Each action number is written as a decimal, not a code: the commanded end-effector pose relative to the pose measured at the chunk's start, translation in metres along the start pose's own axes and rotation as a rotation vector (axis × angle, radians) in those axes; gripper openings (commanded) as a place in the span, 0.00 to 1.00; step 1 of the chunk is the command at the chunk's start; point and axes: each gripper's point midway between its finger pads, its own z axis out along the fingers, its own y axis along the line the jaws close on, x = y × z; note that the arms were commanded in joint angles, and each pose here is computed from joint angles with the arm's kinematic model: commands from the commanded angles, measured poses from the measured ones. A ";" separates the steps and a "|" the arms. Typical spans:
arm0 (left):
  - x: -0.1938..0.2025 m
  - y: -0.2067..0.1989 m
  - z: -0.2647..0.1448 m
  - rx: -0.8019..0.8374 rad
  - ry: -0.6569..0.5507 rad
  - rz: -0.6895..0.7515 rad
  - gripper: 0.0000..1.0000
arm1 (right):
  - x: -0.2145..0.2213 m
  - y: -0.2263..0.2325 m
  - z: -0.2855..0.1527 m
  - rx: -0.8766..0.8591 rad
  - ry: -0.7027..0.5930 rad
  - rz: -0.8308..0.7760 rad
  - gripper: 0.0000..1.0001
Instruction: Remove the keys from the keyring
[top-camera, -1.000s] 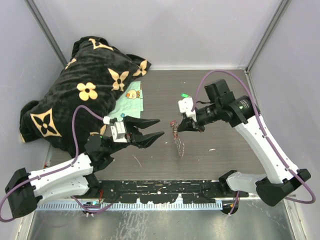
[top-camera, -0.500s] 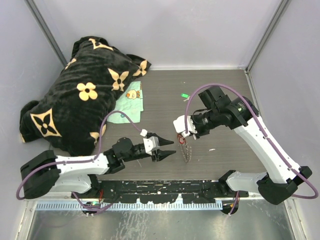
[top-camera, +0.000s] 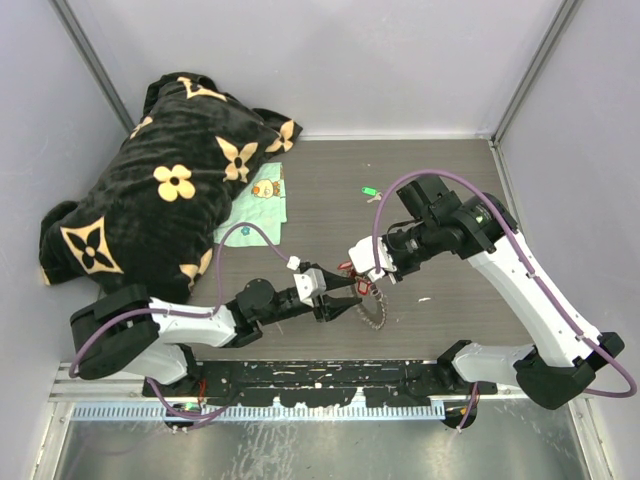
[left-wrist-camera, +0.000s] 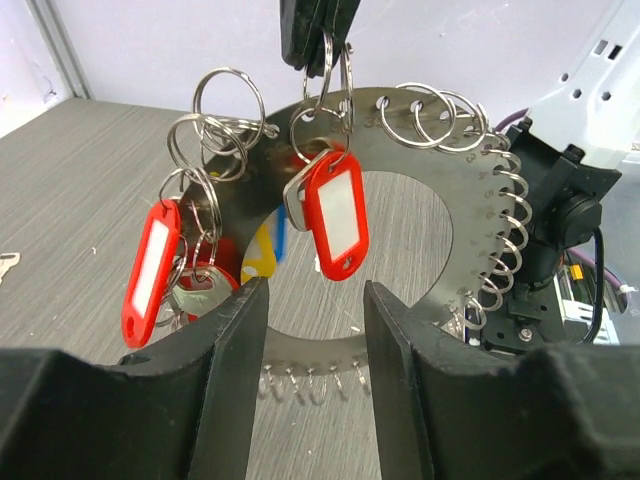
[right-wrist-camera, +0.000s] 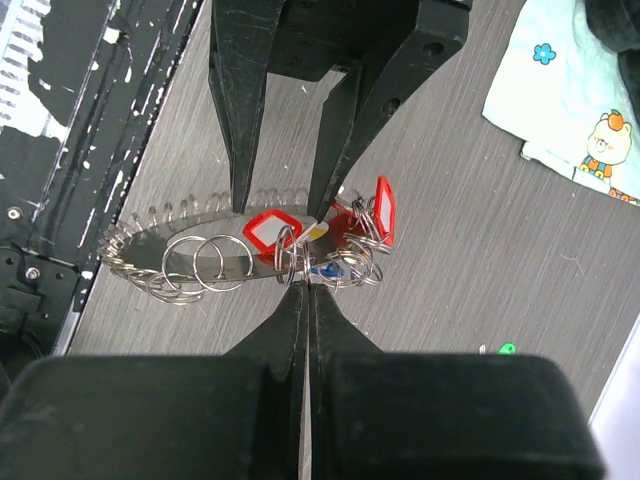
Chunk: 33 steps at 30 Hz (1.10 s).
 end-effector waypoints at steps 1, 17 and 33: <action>-0.034 0.000 0.007 -0.014 -0.143 -0.013 0.44 | -0.016 -0.002 -0.004 0.021 -0.062 -0.053 0.01; -0.043 -0.004 0.020 -0.002 -0.199 -0.086 0.38 | -0.018 0.005 -0.003 0.016 -0.084 -0.052 0.01; -0.052 -0.008 0.017 0.010 -0.221 -0.136 0.09 | -0.012 0.008 -0.002 0.022 -0.067 -0.045 0.01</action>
